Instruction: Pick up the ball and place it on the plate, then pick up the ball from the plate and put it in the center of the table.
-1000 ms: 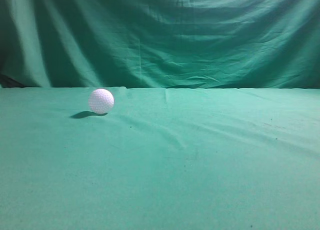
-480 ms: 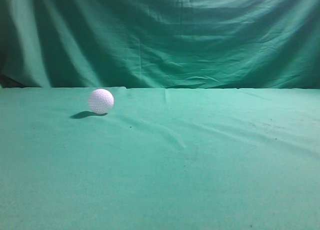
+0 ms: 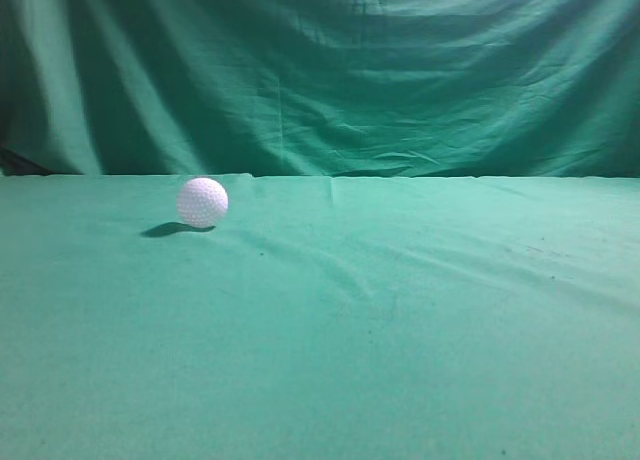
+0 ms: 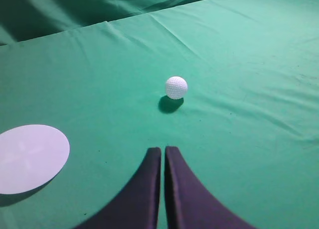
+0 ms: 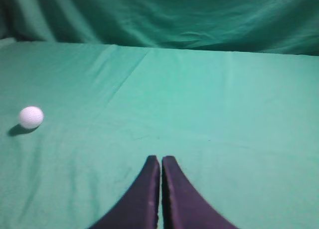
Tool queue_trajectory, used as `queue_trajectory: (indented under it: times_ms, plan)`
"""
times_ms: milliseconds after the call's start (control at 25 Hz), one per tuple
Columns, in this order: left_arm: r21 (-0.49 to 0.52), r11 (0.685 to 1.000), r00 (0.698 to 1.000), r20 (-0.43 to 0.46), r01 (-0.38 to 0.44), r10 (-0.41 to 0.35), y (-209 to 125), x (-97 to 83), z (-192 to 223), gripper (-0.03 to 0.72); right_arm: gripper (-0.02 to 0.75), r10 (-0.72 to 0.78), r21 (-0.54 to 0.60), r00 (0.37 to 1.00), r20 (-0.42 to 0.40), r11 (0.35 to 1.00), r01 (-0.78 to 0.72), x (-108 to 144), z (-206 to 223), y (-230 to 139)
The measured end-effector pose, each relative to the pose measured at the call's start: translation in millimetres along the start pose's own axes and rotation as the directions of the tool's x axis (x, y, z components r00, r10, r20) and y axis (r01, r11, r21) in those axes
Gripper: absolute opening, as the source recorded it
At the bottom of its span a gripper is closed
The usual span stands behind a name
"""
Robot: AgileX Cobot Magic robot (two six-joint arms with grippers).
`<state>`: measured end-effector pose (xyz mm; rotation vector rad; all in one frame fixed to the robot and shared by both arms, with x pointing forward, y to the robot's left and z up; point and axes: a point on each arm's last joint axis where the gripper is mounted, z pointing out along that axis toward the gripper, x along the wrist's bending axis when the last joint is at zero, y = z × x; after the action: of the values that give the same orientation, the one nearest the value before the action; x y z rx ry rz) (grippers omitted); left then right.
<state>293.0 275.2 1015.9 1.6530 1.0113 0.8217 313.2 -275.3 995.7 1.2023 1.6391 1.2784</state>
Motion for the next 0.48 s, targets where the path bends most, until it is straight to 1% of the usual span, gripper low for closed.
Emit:
queue_trajectory:
  times_ms: [120,160,280,480]
  plan:
    - [0.000,1.000,1.000,0.000,0.000,0.000,0,0.0,0,0.000,0.000,0.024,-0.081,0.997,0.070,0.997,-0.018,-5,-1,-24]
    - [0.000,1.000,1.000,0.000,0.000,0.000,0,0.0,0,0.000,0.000,0.029,-0.116,0.996,0.089,0.993,-0.018,-6,-2,-27]
    - [0.000,1.000,1.000,0.000,0.000,0.000,0,0.0,0,0.000,0.000,0.063,-0.167,0.988,0.140,0.985,-0.040,-10,-7,-29]
    - [0.000,1.000,1.000,0.000,0.000,0.000,0,0.0,0,0.000,0.000,0.104,-0.140,0.973,0.204,0.987,-0.077,-14,-14,-38]
